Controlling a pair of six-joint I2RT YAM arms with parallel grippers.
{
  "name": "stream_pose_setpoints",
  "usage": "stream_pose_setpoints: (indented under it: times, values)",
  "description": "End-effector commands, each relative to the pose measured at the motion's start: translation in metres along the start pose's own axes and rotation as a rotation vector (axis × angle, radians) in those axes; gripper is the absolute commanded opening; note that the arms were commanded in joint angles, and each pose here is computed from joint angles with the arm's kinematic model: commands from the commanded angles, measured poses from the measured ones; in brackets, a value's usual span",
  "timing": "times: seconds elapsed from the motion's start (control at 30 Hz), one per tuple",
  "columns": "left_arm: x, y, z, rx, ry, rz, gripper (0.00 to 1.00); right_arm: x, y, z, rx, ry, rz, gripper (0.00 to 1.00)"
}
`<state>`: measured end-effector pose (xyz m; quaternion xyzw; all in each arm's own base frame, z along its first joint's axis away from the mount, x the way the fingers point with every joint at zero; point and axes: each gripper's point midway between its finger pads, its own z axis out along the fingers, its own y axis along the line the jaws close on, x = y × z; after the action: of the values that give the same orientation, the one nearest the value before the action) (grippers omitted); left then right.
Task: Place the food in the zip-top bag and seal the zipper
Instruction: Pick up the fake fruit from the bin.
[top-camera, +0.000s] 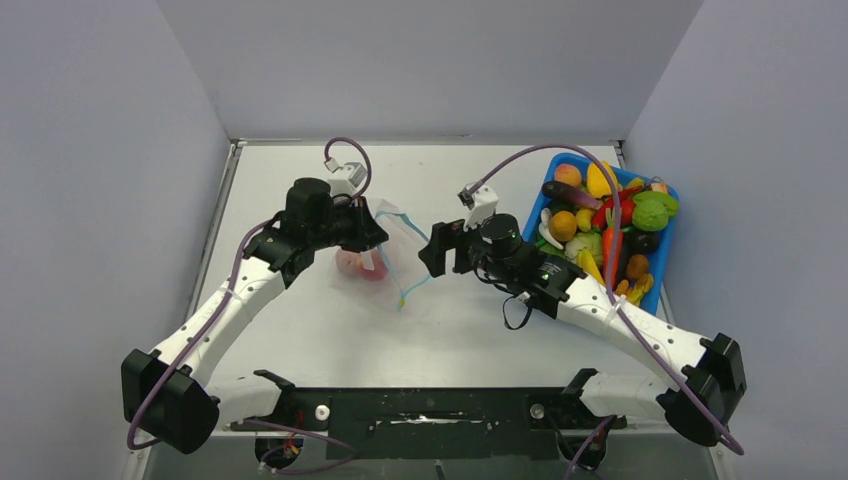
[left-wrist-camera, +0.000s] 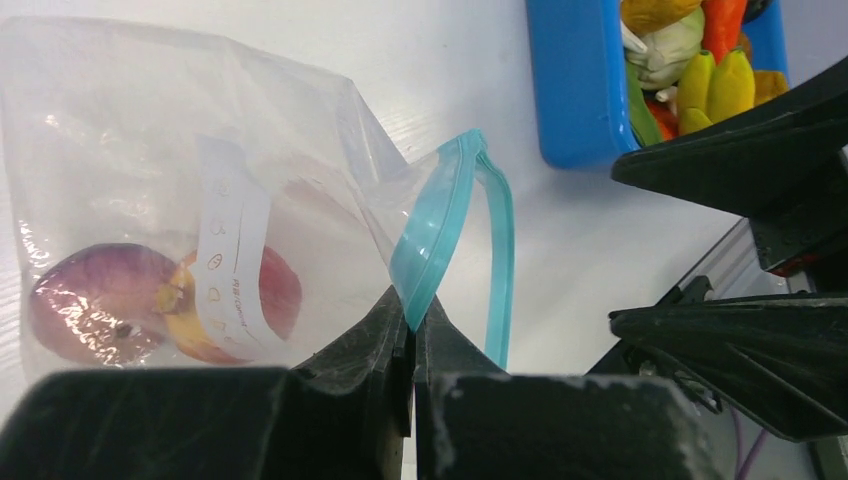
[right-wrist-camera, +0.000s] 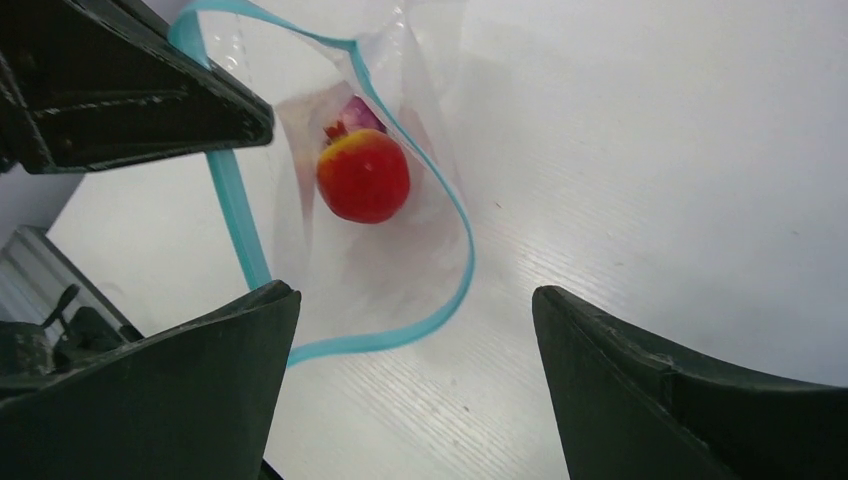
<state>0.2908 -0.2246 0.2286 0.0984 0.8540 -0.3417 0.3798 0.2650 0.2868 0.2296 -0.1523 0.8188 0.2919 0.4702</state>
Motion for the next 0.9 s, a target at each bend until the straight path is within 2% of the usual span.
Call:
stream_pose_setpoints:
  times: [0.0, 0.2, 0.33, 0.5, 0.73, 0.87]
  values:
    - [-0.022, 0.008, -0.004, -0.058, -0.080, 0.092, 0.00, -0.018, -0.020, -0.028, 0.126, -0.026, -0.059, 0.90]
    - [-0.017, 0.031, -0.003, -0.158, -0.064, 0.145, 0.00, -0.025, -0.060, -0.057, 0.337, 0.010, -0.101, 0.90]
    - [-0.015, 0.036, -0.006, -0.175, -0.079, 0.179, 0.00, -0.029, -0.102, -0.079, 0.552, 0.039, -0.099, 0.90]
    - [-0.010, 0.036, -0.007, -0.158, -0.105, 0.183, 0.00, -0.030, -0.140, -0.103, 0.719, 0.103, -0.096, 0.86]
    - [-0.007, 0.030, -0.010, -0.130, -0.107, 0.187, 0.00, -0.015, -0.191, -0.136, 0.951, 0.276, -0.095, 0.84]
    - [-0.009, 0.026, -0.012, -0.113, -0.120, 0.190, 0.00, -0.003, -0.213, -0.149, 1.010, 0.368, -0.081, 0.81]
